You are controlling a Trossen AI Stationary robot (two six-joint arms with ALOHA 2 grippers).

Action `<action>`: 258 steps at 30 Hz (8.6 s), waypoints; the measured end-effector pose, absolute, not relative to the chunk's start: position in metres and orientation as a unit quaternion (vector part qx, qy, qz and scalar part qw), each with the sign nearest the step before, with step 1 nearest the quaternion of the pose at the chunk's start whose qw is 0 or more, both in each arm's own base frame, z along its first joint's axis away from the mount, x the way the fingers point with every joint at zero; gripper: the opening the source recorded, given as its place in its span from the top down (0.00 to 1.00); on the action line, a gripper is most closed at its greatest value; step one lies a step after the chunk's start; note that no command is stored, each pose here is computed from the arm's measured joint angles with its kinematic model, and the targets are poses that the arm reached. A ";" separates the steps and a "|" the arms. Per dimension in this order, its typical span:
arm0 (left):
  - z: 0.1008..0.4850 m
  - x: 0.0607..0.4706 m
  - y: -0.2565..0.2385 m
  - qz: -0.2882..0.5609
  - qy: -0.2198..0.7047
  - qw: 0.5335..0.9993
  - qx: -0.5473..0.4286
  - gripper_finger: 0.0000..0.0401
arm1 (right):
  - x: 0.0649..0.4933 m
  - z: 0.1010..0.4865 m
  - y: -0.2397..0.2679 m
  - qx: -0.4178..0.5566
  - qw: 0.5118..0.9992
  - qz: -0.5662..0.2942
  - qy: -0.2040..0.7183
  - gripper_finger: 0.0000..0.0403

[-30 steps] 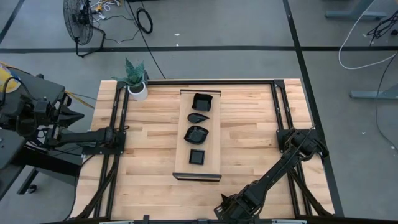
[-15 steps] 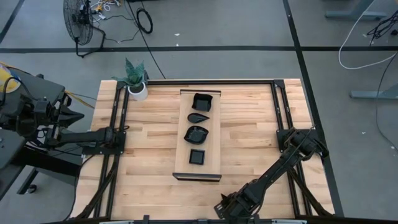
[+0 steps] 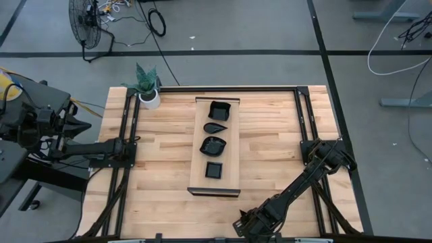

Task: Pick & Place Mini shaped plates
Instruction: Stack the drop shaped plate on top of the drop shaped plate, then return to Home Position

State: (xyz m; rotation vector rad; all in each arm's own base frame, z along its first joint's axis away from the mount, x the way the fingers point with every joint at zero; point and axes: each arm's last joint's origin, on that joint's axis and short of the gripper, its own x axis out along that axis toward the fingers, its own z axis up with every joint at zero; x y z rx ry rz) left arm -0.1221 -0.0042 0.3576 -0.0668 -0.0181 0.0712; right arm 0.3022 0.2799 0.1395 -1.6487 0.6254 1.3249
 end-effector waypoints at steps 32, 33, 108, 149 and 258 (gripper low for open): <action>0.358 -0.122 -0.004 0.035 -0.009 0.999 -0.033 0.97 | 0.302 0.143 0.278 -0.682 0.447 0.516 0.262 0.97; 0.358 -0.122 -0.004 0.035 -0.009 0.999 -0.033 0.97 | 0.302 0.144 0.277 -0.682 0.446 0.517 0.262 0.97; 0.358 -0.122 -0.004 0.035 -0.009 0.999 -0.033 0.96 | 0.273 0.357 0.053 0.113 0.865 0.173 0.456 0.99; 0.358 -0.122 -0.004 0.036 -0.009 0.999 -0.033 0.97 | 0.382 0.330 -0.086 0.082 0.887 -0.081 0.447 1.00; 0.358 -0.122 -0.004 0.036 -0.009 0.999 -0.033 0.96 | 0.283 0.323 -0.034 0.001 0.981 -0.036 0.193 1.00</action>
